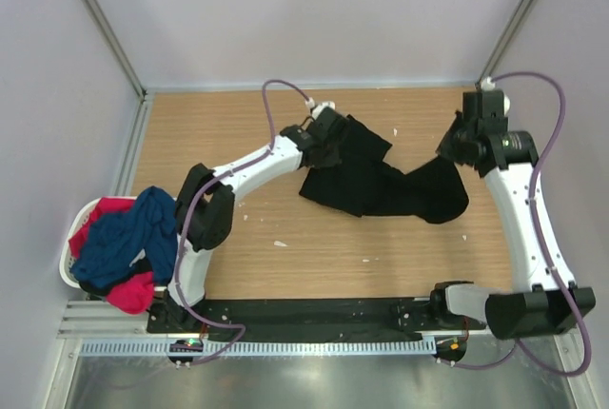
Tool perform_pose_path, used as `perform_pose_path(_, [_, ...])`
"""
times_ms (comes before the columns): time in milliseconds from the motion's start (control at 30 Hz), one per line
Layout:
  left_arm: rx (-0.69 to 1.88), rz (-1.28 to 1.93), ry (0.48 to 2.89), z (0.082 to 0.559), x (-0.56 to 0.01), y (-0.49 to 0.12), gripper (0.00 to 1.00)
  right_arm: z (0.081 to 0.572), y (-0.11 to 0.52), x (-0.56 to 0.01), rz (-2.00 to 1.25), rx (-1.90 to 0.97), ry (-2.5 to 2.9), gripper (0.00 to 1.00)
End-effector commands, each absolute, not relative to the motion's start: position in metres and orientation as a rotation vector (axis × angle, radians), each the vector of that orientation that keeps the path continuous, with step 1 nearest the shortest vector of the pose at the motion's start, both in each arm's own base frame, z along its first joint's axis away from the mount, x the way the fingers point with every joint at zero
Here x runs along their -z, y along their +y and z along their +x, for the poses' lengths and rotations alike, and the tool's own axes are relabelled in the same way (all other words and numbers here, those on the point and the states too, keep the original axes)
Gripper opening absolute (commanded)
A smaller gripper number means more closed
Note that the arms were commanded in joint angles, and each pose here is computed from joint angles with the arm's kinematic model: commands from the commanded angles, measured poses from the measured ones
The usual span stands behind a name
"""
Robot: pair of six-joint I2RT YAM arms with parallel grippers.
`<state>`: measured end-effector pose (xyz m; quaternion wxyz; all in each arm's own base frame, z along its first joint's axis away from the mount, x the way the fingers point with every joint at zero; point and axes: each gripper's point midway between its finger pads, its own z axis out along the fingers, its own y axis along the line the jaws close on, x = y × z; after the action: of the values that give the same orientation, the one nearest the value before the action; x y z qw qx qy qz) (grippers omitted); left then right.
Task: Fold and stack the t-shirts
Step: Flatten the tshirt out
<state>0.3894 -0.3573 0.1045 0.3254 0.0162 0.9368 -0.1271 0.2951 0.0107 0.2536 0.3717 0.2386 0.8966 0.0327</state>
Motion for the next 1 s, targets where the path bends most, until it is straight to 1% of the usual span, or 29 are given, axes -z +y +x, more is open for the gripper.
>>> perform_pose_path(0, [0.343, -0.061, 2.209, 0.431, -0.237, -0.307, 0.00, 0.364, 0.009, -0.333, 0.537, -0.130, 2.045, 0.01])
perform_pose_path(33, [0.356, -0.083, 2.184, 0.435, -0.253, -0.297, 0.00, 0.374, 0.011, -0.377, 0.498, -0.159, 1.951, 0.01])
perform_pose_path(67, [0.370, -0.126, 2.131, 0.447, -0.279, -0.279, 0.00, 0.383, 0.014, -0.396, 0.463, -0.173, 1.916, 0.01])
perform_pose_path(100, [0.398, -0.149, 2.072, 0.447, -0.308, -0.267, 0.00, 0.403, 0.016, -0.400, 0.441, -0.169, 1.919, 0.01])
perform_pose_path(133, [0.429, -0.157, 2.014, 0.452, -0.330, -0.261, 0.00, 0.404, 0.015, -0.456, 0.396, -0.184, 1.794, 0.01])
perform_pose_path(200, [0.447, -0.160, 1.893, 0.456, -0.378, -0.242, 0.00, 0.429, 0.015, -0.477, 0.371, -0.174, 1.751, 0.01])
perform_pose_path(233, [0.444, -0.168, 1.834, 0.462, -0.398, -0.233, 0.00, 0.426, 0.011, -0.521, 0.361, -0.170, 1.635, 0.01])
perform_pose_path(267, [0.462, -0.169, 1.765, 0.461, -0.430, -0.228, 0.00, 0.428, 0.009, -0.536, 0.358, -0.170, 1.593, 0.01])
perform_pose_path(300, [0.450, -0.146, 1.742, 0.459, -0.445, -0.223, 0.00, 0.439, 0.009, -0.540, 0.354, -0.168, 1.578, 0.01])
perform_pose_path(333, [0.445, -0.136, 1.721, 0.460, -0.456, -0.219, 0.00, 0.428, 0.009, -0.572, 0.332, -0.186, 1.490, 0.01])
perform_pose_path(367, [0.446, -0.125, 1.697, 0.458, -0.469, -0.216, 0.01, 0.423, 0.011, -0.584, 0.307, -0.194, 1.454, 0.01])
perform_pose_path(400, [0.438, -0.095, 1.646, 0.452, -0.492, -0.211, 0.00, 0.403, 0.012, -0.606, 0.282, -0.201, 1.391, 0.01])
perform_pose_path(433, [0.439, -0.082, 1.606, 0.443, -0.509, -0.206, 0.00, 0.406, 0.013, -0.608, 0.263, -0.199, 1.366, 0.01])
perform_pose_path(500, [0.414, -0.060, 1.594, 0.436, -0.510, -0.200, 0.01, 0.389, 0.012, -0.618, 0.231, -0.182, 1.325, 0.01])
perform_pose_path(533, [0.409, -0.065, 1.578, 0.423, -0.518, -0.191, 0.00, 0.376, 0.010, -0.616, 0.227, -0.176, 1.324, 0.01])
perform_pose_path(600, [0.407, -0.076, 1.606, 0.410, -0.508, -0.183, 0.01, 0.364, 0.012, -0.607, 0.211, -0.176, 1.353, 0.01])
perform_pose_path(633, [0.403, -0.088, 1.701, 0.409, -0.466, -0.186, 0.00, 0.363, 0.015, -0.584, 0.206, -0.185, 1.430, 0.01])
perform_pose_path(667, [0.436, -0.102, 1.682, 0.384, -0.475, -0.175, 0.00, 0.342, 0.027, -0.583, 0.154, -0.244, 1.441, 0.01])
perform_pose_path(700, [0.446, -0.118, 1.723, 0.376, -0.456, -0.172, 0.00, 0.343, 0.038, -0.547, 0.124, -0.288, 1.540, 0.01])
perform_pose_path(733, [0.427, -0.135, 1.816, 0.367, -0.410, -0.169, 0.00, 0.335, 0.043, -0.527, 0.122, -0.320, 1.592, 0.01])
perform_pose_path(767, [0.474, -0.193, 1.809, 0.345, -0.406, -0.159, 0.00, 0.304, 0.046, -0.524, 0.124, -0.355, 1.580, 0.01])
perform_pose_path(800, [0.501, -0.200, 1.829, 0.332, -0.393, -0.157, 0.00, 0.309, 0.051, -0.466, 0.176, -0.398, 1.718, 0.01])
perform_pose_path(833, [0.515, -0.207, 1.860, 0.321, -0.377, -0.155, 0.00, 0.298, 0.051, -0.434, 0.215, -0.405, 1.803, 0.01])
perform_pose_path(867, [0.532, -0.238, 1.925, 0.302, -0.343, -0.150, 0.00, 0.276, 0.047, -0.415, 0.261, -0.404, 1.837, 0.01])
perform_pose_path(900, [0.547, -0.234, 1.980, 0.290, -0.322, -0.151, 0.00, 0.269, 0.041, -0.382, 0.348, -0.376, 1.917, 0.01])
perform_pose_path(933, [0.582, -0.213, 2.039, 0.276, -0.299, -0.159, 0.00, 0.252, 0.037, -0.314, 0.427, -0.330, 2.105, 0.01])
perform_pose_path(967, [0.580, -0.226, 2.125, 0.262, -0.260, -0.161, 0.00, 0.240, 0.034, -0.284, 0.471, -0.306, 2.181, 0.01])
